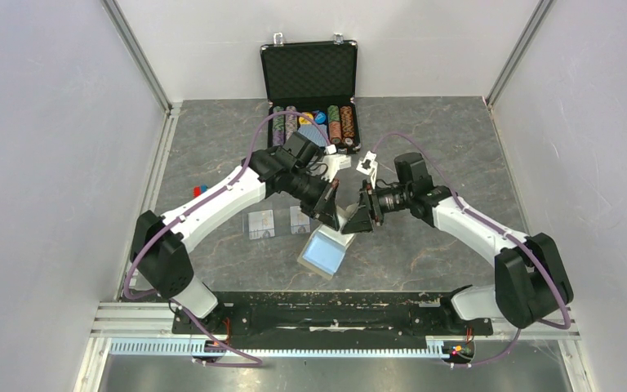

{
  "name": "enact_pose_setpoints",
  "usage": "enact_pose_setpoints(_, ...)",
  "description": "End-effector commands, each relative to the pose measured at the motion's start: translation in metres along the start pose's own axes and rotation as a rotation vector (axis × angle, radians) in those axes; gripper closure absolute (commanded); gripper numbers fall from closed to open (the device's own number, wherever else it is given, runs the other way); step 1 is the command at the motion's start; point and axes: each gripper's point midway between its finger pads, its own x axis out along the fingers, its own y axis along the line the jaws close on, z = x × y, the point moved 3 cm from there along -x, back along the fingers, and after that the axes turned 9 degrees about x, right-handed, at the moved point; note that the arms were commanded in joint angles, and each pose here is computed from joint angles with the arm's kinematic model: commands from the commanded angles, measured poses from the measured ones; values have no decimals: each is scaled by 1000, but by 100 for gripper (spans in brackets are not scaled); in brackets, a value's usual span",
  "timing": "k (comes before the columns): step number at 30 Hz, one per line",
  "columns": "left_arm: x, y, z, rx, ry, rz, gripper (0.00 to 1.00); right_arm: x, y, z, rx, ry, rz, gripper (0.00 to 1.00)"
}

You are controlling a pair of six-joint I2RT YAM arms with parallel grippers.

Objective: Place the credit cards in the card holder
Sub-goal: Open the card holder.

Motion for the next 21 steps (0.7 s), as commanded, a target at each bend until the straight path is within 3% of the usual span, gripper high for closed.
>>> enact_pose_setpoints(1, -5, -11, 14, 99, -48, -43, 95, 4, 12, 18, -69, -2, 59, 57)
enact_pose_setpoints(3, -7, -9, 17, 97, -63, -22, 91, 5, 13, 17, -63, 5, 75, 82)
enact_pose_setpoints(4, -7, -7, 18, 95, -70, 1, 88, 6, 13, 17, -58, 8, 77, 100)
enact_pose_setpoints(8, -17, 9, 24, 87, -110, 166, 58, 5, 11, 18, -48, 0, 58, 100)
enact_pose_setpoints(11, -30, 23, 27, 78, -148, 322, 26, 6, 6, 22, -24, -11, 27, 100)
enact_pose_setpoints(12, -35, 26, 27, 70, -162, 366, 10, 6, 5, 25, -14, -16, 20, 100)
enact_pose_setpoints(13, -41, 30, 27, 60, -180, 411, 1, 6, 2, 27, -3, -24, 6, 100)
enact_pose_setpoints(21, -81, 46, 31, -39, -410, 625, 0, -25, -28, 53, 133, -207, -107, 100)
